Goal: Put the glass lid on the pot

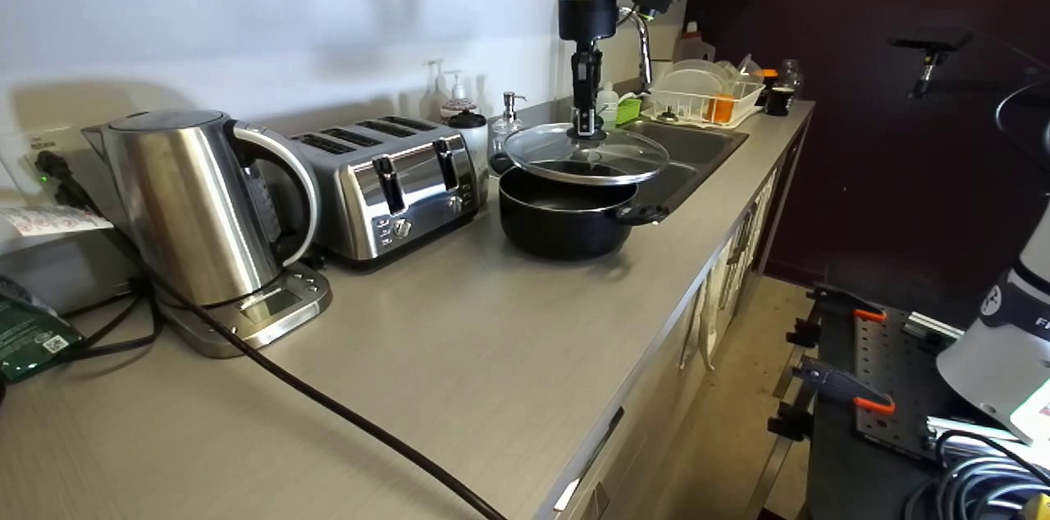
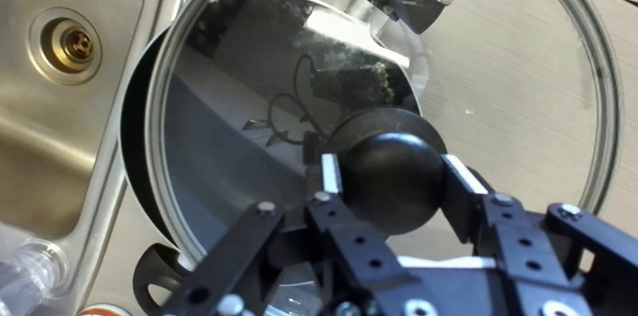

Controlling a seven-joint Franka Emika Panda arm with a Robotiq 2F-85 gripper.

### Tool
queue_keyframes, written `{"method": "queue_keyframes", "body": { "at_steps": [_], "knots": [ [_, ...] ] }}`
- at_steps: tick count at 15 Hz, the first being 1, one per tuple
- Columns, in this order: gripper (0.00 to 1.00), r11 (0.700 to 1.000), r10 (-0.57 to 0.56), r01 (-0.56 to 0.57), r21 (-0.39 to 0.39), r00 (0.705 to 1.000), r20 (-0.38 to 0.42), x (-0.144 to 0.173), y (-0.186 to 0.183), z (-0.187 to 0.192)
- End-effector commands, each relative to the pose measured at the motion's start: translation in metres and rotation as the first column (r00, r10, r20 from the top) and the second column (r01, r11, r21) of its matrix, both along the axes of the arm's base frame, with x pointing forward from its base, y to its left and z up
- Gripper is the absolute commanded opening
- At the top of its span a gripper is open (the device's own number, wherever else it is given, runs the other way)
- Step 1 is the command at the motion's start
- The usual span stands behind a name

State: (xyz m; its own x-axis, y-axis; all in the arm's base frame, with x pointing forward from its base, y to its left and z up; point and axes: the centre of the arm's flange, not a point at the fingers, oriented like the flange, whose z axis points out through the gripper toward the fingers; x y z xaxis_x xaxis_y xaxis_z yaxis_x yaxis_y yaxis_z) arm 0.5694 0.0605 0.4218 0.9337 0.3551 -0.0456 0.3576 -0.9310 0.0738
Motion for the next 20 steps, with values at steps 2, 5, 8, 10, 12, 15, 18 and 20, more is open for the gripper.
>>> {"method": "queue_keyframes", "body": {
  "at_steps": [2, 5, 8, 10, 12, 15, 18, 20],
  "knots": [
    [0.25, 0.994, -0.098, 0.1, 0.044, 0.995, -0.035, 0.031, -0.015, 0.008],
    [0.25, 0.988, -0.142, 0.144, 0.047, 0.989, -0.038, 0.042, -0.024, 0.005],
    [0.25, 0.983, -0.179, 0.18, 0.042, 0.983, -0.031, 0.051, -0.031, 0.001],
    [0.25, 0.979, -0.2, 0.201, 0.04, 0.979, -0.025, 0.055, -0.036, -0.001],
    [0.25, 0.975, -0.217, 0.217, 0.036, 0.976, -0.019, 0.058, -0.04, -0.003],
    [0.25, 0.971, -0.238, 0.238, 0.029, 0.971, -0.014, 0.058, -0.047, -0.008],
    [0.25, 0.971, -0.24, 0.24, 0.022, 0.971, -0.002, 0.055, -0.052, -0.016],
    [0.25, 0.969, -0.245, 0.245, 0.019, 0.97, 0.004, 0.054, -0.055, -0.019]
  ]
}}
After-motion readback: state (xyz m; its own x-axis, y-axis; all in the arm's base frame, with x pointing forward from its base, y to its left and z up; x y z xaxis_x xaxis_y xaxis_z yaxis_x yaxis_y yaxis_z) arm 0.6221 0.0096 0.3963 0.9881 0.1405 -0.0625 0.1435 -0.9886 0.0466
